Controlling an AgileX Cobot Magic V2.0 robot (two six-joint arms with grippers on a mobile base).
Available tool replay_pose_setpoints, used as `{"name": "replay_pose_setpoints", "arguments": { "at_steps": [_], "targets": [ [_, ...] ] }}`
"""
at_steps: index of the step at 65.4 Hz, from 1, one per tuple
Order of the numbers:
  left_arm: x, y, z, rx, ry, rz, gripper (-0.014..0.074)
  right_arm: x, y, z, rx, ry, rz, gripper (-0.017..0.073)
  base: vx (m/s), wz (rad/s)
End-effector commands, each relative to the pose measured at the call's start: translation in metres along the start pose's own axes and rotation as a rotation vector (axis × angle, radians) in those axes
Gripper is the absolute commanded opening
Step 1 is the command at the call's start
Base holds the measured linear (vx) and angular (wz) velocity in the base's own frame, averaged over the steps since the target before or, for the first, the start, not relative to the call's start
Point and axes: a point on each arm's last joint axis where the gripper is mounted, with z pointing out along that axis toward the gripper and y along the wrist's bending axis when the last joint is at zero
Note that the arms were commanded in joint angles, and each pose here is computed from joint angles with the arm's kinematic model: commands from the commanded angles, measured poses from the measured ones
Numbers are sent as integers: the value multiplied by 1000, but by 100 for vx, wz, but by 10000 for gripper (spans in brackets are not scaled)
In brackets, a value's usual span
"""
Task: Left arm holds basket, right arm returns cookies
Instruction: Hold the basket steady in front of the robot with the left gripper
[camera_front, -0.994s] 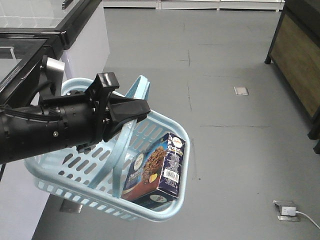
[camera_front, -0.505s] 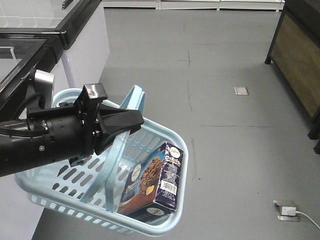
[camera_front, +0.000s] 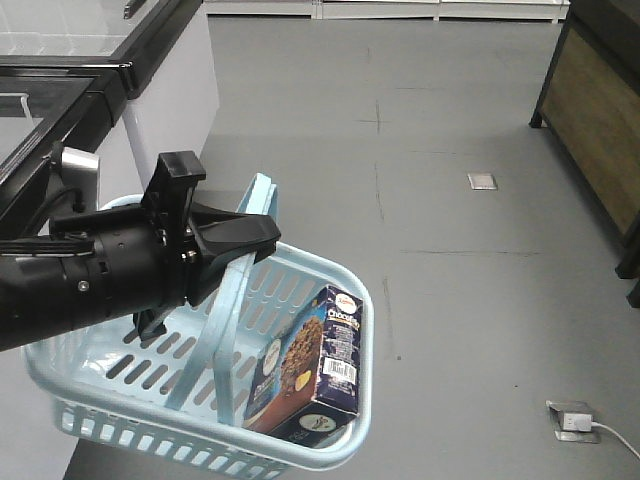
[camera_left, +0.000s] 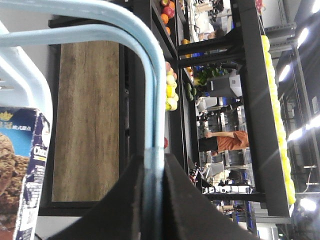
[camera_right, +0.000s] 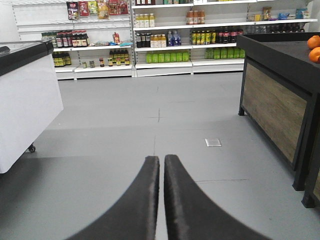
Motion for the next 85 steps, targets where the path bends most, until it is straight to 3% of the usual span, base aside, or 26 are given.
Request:
{"name": "replay_pose_setpoints", "arguments": {
  "at_steps": [1, 9, 36, 48, 67, 85],
  "targets": [
    [1, -22, -8, 102, -8, -65, -5, -1, 0, 0, -7, -70, -13, -3, 0, 0],
    [0, -22, -8, 100, -16, -67, -5, -1, 0, 0, -7, -70, -13, -3, 0, 0],
    [-15, -60, -14, 178, -120, -8, -5, -1, 0, 0, -7, -70, -13, -3, 0, 0],
    [-16, -64, -15, 188, -124, -34, -5, -1, 0, 0, -7, -70, -13, -3, 0, 0],
    [-15, -64, -15, 190, -115, 7, -5, -1, 0, 0, -7, -70, -13, -3, 0, 0],
    [-15, -64, -14, 189, -112, 6, -5, -1, 0, 0, -7, -70, -13, -3, 0, 0]
  ]
}}
